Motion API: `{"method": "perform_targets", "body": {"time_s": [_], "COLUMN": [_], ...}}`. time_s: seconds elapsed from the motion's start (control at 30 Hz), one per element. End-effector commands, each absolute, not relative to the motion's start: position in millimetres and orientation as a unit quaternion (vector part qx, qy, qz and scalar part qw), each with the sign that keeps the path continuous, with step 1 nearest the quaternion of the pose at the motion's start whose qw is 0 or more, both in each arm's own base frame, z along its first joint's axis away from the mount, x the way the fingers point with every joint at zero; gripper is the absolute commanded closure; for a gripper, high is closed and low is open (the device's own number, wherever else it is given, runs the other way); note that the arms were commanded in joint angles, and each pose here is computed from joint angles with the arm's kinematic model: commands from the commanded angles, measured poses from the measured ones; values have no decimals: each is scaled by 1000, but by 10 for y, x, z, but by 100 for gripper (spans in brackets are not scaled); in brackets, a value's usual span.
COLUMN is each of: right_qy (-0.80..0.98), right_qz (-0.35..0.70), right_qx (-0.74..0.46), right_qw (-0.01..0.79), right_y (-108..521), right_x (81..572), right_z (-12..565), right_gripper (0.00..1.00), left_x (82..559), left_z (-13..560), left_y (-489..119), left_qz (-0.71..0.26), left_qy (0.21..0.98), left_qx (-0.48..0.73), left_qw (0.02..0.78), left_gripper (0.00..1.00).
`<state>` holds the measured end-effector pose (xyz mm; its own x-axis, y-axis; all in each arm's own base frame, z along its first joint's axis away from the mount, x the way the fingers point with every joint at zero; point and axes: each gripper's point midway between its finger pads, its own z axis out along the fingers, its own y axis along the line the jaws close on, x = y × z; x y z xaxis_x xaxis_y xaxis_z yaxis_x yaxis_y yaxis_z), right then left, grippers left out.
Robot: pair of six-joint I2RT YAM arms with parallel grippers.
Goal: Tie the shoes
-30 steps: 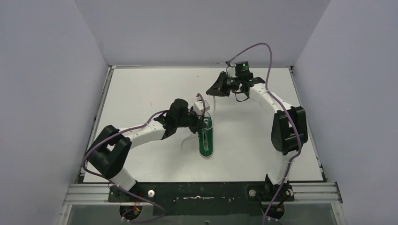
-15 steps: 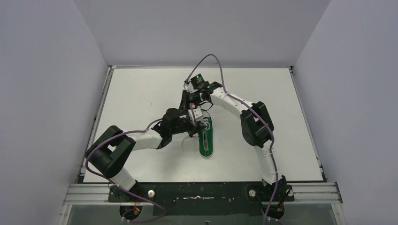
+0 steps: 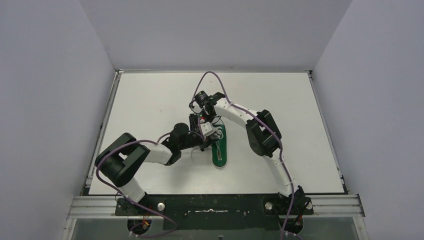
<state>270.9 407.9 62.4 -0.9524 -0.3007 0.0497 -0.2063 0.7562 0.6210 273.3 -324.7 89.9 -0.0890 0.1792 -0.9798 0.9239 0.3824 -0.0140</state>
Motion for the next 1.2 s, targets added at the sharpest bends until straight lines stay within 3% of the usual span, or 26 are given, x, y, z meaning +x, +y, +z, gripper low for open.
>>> {"method": "perform_targets", "body": {"time_s": [0.0, 0.2, 0.57, 0.73, 0.9, 0.97, 1.07, 1.17], "right_qy": [-919, -906, -924, -913, -855, -844, -835, -815], "right_qz": [-362, -409, -345, -308, -288, -275, -274, -267], "right_qx": [142, 112, 78, 126, 249, 280, 316, 348], "right_qw": [62, 20, -144, -235, -352, -365, -359, -378], "right_y": [4014, 3868, 2394, 2221, 2718, 2918, 3226, 3483], "right_x": [2793, 3161, 3387, 3106, 2712, 2635, 2568, 2488], "right_z": [1063, 1517, 1710, 1604, 1704, 1632, 1461, 1340], "right_gripper": [69, 39, 24, 23, 24, 29, 46, 49], "left_x": [2750, 2725, 2841, 2910, 2973, 3006, 3043, 3087], "left_z": [1074, 1025, 1073, 1138, 1112, 1083, 1049, 1040], "left_y": [-3351, -3325, -3324, -3322, -3361, -3366, -3376, -3392], "left_qz": [-376, -394, -446, -472, -492, -501, -524, -543], "left_qy": [615, 647, 753, 765, 775, 779, 782, 778], "left_qx": [423, 394, 315, 279, 252, 241, 221, 214], "left_qw": [550, 520, 368, 339, 305, 289, 255, 234], "left_gripper": [100, 100, 100, 100, 100, 100, 100, 100]}}
